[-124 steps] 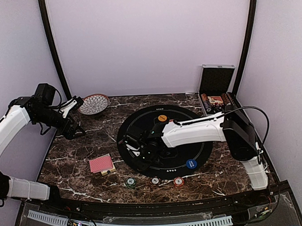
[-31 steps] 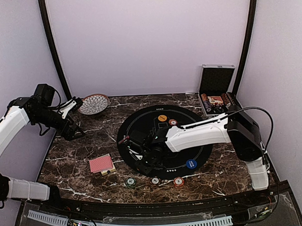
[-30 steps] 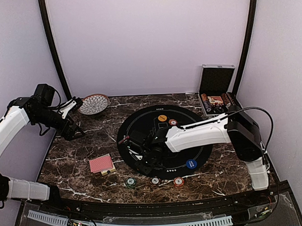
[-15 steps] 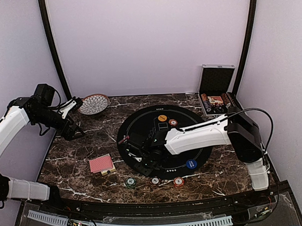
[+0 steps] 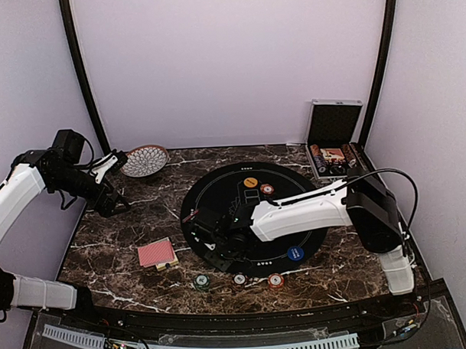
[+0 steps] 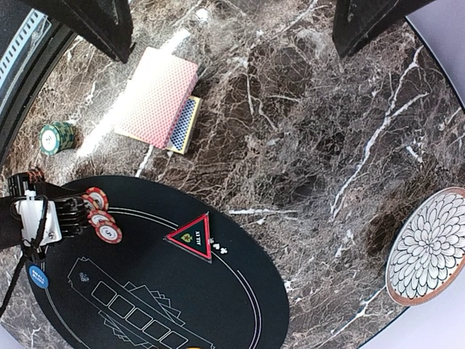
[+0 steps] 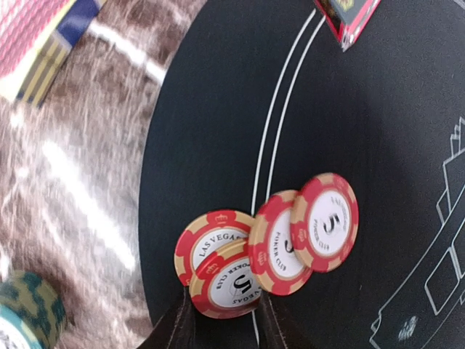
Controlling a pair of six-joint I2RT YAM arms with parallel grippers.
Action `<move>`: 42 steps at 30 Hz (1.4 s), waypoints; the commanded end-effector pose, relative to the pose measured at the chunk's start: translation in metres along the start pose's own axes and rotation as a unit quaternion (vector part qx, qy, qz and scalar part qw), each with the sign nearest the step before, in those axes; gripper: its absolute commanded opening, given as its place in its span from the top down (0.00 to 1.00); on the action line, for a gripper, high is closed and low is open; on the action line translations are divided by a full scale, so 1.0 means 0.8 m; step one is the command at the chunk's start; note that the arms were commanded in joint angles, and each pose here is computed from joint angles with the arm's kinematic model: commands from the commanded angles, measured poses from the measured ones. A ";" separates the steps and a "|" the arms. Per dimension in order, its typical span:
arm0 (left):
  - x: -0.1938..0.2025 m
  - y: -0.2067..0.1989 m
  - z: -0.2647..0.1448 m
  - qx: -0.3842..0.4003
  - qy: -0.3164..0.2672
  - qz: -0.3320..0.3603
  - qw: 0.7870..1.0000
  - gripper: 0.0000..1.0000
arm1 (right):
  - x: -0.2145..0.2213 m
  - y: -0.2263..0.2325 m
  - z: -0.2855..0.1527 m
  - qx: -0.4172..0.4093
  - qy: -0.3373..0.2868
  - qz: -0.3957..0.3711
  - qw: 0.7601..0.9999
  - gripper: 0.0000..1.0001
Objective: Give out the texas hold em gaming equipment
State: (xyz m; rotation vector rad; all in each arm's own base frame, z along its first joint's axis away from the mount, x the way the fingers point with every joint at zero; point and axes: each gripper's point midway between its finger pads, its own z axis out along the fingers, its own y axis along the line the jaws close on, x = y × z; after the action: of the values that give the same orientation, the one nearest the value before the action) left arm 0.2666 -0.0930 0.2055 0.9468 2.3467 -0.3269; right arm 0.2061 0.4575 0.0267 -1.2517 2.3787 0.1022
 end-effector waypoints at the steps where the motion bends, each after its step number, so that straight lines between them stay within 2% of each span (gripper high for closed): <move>1: -0.004 -0.005 -0.012 -0.003 -0.007 0.005 1.000 0.01 | -0.015 0.005 0.023 0.014 -0.015 -0.012 1.000 0.71; 15: -0.003 -0.007 -0.015 -0.003 -0.008 0.006 1.000 0.01 | -0.077 -0.014 0.054 0.025 -0.049 -0.001 0.998 0.75; 23: -0.002 -0.007 -0.015 -0.002 -0.007 0.007 1.000 0.01 | -0.101 -0.021 0.042 0.030 -0.066 0.000 0.997 0.72; 28: -0.002 -0.008 -0.012 0.003 -0.006 0.005 1.000 0.01 | -0.110 -0.027 0.024 0.026 -0.073 0.007 0.997 0.57; 35: -0.002 -0.009 -0.012 0.006 -0.005 0.005 1.000 0.01 | -0.131 -0.045 -0.040 0.002 -0.108 0.038 0.993 0.44; 42: -0.002 -0.010 -0.011 0.008 -0.005 0.004 1.000 0.01 | -0.092 -0.075 -0.045 -0.019 -0.084 0.066 0.994 0.35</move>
State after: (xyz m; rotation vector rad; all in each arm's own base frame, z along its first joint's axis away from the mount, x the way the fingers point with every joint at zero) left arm 0.2639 -0.0926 0.2072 0.9465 2.3453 -0.3251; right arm 0.2744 0.4874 0.0930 -1.0949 2.2823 0.2298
